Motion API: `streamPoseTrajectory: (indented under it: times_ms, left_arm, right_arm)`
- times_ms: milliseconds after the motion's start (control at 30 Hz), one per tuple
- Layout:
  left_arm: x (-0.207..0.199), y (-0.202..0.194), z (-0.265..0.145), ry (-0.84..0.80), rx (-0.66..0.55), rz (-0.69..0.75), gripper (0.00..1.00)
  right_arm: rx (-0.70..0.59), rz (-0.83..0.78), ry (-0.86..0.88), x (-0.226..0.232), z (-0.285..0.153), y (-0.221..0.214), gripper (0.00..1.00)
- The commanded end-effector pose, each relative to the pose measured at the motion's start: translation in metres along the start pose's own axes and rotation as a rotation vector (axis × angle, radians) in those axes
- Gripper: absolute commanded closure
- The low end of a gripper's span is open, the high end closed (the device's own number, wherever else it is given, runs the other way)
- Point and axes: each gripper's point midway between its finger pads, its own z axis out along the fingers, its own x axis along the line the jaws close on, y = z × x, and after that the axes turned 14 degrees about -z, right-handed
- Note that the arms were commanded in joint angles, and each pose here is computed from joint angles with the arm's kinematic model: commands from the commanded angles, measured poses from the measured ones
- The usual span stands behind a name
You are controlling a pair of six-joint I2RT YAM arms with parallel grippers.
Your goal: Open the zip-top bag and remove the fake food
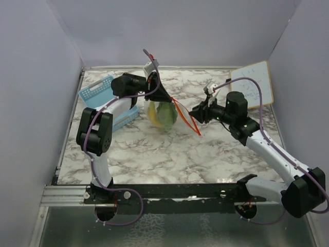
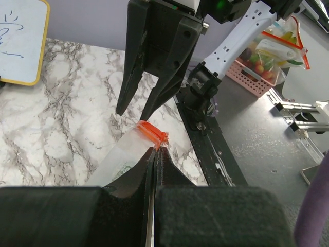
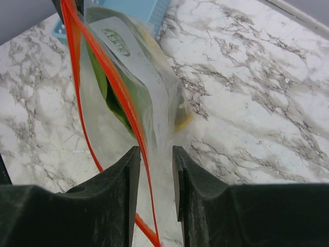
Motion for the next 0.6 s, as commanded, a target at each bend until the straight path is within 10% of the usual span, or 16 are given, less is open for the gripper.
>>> streamPoseTrajectory:
  times_ms: [0,200,400,567]
  left_arm:
    - [-0.026,0.006,0.005,-0.018,0.015,0.29,1.0]
    - [-0.021,0.005,0.007,-0.023,0.008,0.272,1.0]
    - [-0.014,0.014,0.008,-0.026,-0.055,0.267,1.0]
    - [-0.006,0.057,-0.003,-0.03,-0.256,0.184,0.38]
  right_arm:
    - [-0.028,-0.012,-0.055,-0.016,0.01,0.008,0.69]
    - [-0.051,0.016,-0.002,-0.012,0.023,0.01,0.74]
    - [-0.064,0.039,-0.007,-0.01,0.018,0.016,0.99]
    - [-0.132,0.042,0.06,0.002,0.011,0.038,0.98]
